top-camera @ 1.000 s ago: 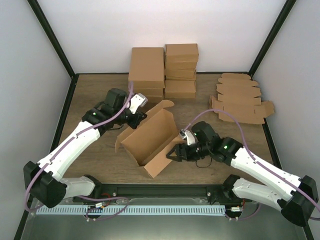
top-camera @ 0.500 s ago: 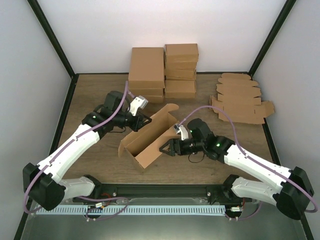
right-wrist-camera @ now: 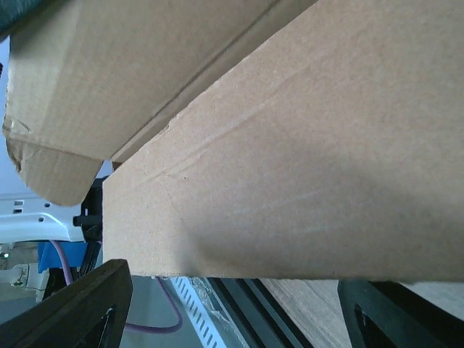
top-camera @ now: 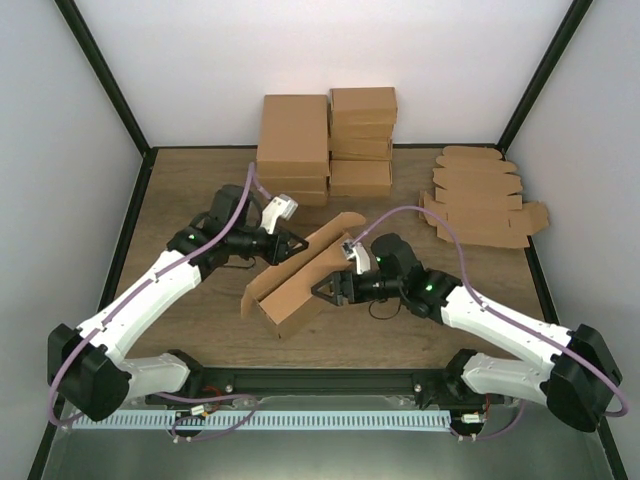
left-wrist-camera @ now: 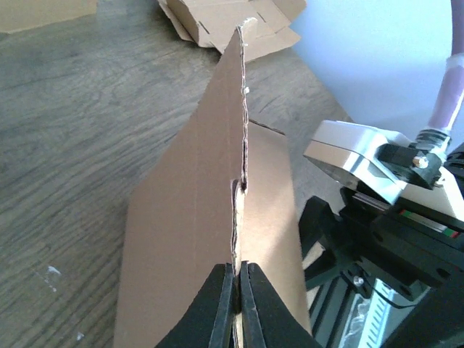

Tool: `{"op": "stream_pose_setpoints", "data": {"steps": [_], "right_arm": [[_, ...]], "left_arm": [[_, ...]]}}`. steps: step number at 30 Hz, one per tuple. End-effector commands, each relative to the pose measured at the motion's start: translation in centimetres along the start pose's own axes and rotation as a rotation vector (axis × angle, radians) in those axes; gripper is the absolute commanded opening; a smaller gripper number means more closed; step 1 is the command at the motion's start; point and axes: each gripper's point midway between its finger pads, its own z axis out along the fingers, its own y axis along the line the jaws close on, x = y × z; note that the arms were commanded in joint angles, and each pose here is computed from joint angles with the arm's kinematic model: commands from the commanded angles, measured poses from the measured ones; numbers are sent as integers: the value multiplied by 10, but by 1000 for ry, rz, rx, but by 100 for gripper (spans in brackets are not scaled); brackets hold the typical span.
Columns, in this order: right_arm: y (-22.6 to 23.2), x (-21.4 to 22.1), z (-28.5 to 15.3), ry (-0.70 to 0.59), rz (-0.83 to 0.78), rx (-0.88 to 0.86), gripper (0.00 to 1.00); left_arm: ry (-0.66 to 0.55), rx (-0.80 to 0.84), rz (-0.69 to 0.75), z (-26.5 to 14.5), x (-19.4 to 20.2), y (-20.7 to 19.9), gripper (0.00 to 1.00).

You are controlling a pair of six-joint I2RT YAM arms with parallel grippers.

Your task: Fold the paper box

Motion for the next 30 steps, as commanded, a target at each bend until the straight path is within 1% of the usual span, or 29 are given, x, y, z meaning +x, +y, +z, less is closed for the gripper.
{"op": "stream_pose_setpoints", "data": {"steps": [1,3,7,11,13,15,16,19,21,26,30], "right_arm": [[3,-16,5,-71,-57,-3,81],[0,-17,7,-91,-63,-10,80],[-6,-18,13,-116,-62,-22,74],[-11,-19,20,-113,-51,-16,72],[-16,-19,24,-105,-40,3,70],[-23,-19,27,-97,-24,38,69],[-27,-19,29,-91,-15,56,69],[-41,-16,35,-71,16,113,68],[-48,-14,40,-53,30,139,68],[-60,-12,51,-13,50,174,67],[-61,-13,56,0,41,182,67]], "left_arm": [[8,117,-32,5,2,-18,7],[19,134,-42,7,5,-20,8],[35,145,-58,9,8,-20,10],[42,149,-68,11,9,-20,12],[46,140,-70,13,10,-17,15],[45,105,-67,13,10,-11,25],[39,75,-65,13,9,-7,32],[13,-1,-61,10,4,4,50],[-14,-64,-62,6,0,12,59],[-79,-224,-78,-8,-11,36,74],[-118,-235,-62,-19,-19,32,82]]}}
